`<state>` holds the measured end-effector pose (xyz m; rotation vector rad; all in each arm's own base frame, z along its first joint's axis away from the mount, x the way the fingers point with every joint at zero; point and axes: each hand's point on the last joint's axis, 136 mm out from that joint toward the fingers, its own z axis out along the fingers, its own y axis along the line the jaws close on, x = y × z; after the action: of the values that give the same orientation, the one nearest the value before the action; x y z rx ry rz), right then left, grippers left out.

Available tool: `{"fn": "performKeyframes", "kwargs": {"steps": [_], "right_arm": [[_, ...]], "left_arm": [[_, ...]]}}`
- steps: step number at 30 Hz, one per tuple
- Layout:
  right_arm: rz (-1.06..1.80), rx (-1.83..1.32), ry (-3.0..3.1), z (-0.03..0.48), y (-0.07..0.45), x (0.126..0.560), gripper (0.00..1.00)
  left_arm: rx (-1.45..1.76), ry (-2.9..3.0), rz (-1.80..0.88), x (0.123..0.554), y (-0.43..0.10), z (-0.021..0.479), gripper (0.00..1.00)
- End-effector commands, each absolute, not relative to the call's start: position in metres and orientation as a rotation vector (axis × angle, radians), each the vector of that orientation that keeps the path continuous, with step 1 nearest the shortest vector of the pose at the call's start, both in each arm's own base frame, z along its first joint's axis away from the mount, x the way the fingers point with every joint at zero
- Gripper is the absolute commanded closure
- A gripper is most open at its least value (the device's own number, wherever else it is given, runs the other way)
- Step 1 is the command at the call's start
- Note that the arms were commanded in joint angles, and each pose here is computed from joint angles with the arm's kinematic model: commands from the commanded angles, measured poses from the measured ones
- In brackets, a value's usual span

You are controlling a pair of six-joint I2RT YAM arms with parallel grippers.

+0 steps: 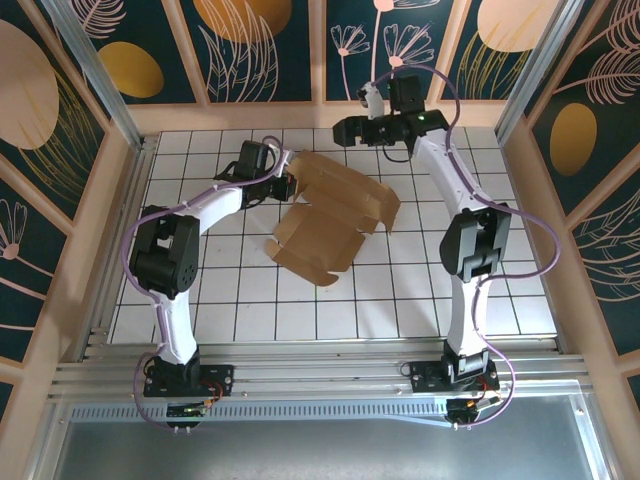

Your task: Fold the paper box

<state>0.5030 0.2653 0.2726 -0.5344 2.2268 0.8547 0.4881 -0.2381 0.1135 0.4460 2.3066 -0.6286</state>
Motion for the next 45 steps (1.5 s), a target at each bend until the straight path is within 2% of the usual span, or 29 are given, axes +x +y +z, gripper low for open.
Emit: {"fn": "performKeyframes", "kwargs": {"steps": [1,3,7,12,15,17,21,24,36,39,42,45], "right_arm": [[0.76,-0.554,2.294,0.261,0.28,0.496,0.23],[0.783,-0.532,2.32,0.256,0.294,0.494,0.27],[0.741,-0.401,2.386,0.247,0.308,0.503,0.27],[0.6,-0.014,2.477,0.235,0.304,0.51,0.3],[0.496,0.229,2.408,0.252,0.302,0.504,0.27],[0.546,0.305,2.396,0.256,0.318,0.492,0.25],[0.595,0.531,2.417,0.243,0.334,0.474,0.24],[0.58,0.648,2.409,0.231,0.328,0.48,0.24],[0.384,0.811,2.486,0.17,0.298,0.481,0.24],[0.528,0.751,2.511,0.172,0.319,0.485,0.19],[0.669,0.699,2.508,0.179,0.338,0.487,0.05],[0.634,0.685,2.499,0.177,0.334,0.489,0.05]], "left_arm": [[0.486,2.25,-0.602,0.495,-0.242,0.127,1.0],[0.474,2.261,-0.606,0.495,-0.242,0.121,1.0],[0.464,2.266,-0.597,0.494,-0.241,0.113,1.0],[0.439,2.258,-0.56,0.497,-0.236,0.111,1.0],[0.436,2.245,-0.547,0.499,-0.236,0.113,1.0],[0.437,2.237,-0.541,0.501,-0.236,0.114,1.0],[0.427,2.226,-0.524,0.504,-0.234,0.115,1.0],[0.425,2.212,-0.527,0.504,-0.234,0.116,1.0],[0.437,2.195,-0.541,0.505,-0.238,0.118,1.0],[0.443,2.193,-0.54,0.504,-0.238,0.119,1.0],[0.444,2.199,-0.54,0.506,-0.238,0.117,1.0],[0.437,2.201,-0.55,0.506,-0.239,0.117,1.0]]}}
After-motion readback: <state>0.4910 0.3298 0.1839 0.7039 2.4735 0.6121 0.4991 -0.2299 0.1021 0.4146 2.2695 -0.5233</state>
